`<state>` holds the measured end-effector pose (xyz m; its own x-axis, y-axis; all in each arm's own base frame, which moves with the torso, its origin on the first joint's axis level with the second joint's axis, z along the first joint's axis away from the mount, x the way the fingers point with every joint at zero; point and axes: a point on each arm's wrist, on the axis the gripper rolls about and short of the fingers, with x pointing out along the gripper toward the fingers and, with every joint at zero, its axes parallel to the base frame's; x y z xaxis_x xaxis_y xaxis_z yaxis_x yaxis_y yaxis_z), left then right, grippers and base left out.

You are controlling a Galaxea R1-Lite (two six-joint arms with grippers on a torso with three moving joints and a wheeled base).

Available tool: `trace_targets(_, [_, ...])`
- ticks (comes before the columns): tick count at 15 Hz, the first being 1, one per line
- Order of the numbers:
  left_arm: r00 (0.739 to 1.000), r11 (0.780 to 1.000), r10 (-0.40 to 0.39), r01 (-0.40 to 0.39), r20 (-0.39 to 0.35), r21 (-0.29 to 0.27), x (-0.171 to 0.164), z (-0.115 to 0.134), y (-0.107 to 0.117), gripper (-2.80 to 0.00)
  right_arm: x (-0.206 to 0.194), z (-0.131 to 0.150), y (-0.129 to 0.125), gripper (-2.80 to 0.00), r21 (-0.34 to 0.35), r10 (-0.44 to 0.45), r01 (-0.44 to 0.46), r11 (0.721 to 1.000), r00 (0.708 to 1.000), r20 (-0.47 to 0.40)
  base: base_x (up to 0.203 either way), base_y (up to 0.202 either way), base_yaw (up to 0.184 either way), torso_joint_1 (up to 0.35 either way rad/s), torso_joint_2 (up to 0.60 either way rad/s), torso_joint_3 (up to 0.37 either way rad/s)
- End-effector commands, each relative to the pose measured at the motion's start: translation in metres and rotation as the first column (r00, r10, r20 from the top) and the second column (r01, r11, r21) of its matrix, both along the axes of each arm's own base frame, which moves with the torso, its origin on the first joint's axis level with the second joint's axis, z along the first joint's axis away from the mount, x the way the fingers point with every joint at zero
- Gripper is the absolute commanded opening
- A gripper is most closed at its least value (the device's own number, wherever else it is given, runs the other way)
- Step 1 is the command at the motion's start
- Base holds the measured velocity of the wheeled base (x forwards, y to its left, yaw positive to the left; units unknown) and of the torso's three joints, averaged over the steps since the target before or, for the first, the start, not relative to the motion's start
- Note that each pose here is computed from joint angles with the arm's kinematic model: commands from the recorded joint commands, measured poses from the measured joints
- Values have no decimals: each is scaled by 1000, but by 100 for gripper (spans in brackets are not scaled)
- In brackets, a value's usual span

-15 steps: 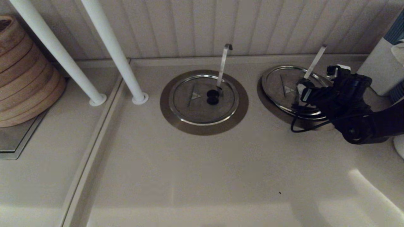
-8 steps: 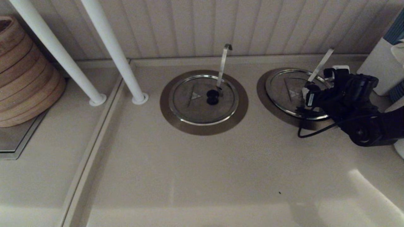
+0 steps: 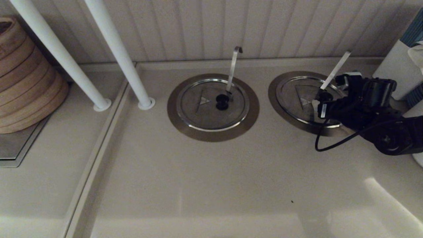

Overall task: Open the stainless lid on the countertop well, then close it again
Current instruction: Open the lid

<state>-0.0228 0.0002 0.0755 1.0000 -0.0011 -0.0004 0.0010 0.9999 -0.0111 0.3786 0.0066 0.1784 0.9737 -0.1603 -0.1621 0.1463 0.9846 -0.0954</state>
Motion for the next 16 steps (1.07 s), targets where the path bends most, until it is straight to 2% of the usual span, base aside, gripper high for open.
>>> trace_targets(1, [1000, 1000, 1, -1, -1, 0, 0, 0, 0, -280, -2, 9, 0, 0, 8, -1, 1, 1000, 1000, 29, 0, 0, 0, 0, 0, 0])
trace_targets(5, [1000, 1000, 1, -1, -1, 0, 0, 0, 0, -280, -2, 22, -8, 0, 13, -30, 29, 999, 997, 71, 0, 0, 0, 0, 0, 0])
trace_targets(11, [1000, 1000, 0, 0, -1, 0, 0, 0, 0, -280, 8, 24, -8, 0, 133, -58, 42, 990, 992, 113, 0, 0, 0, 0, 0, 0])
trace_targets(16, [1000, 1000, 1, -1, -2, 0, 0, 0, 0, -280, 20, 12, -3, 0, 196, -57, 33, 980, 992, 114, 0, 0, 0, 0, 0, 0])
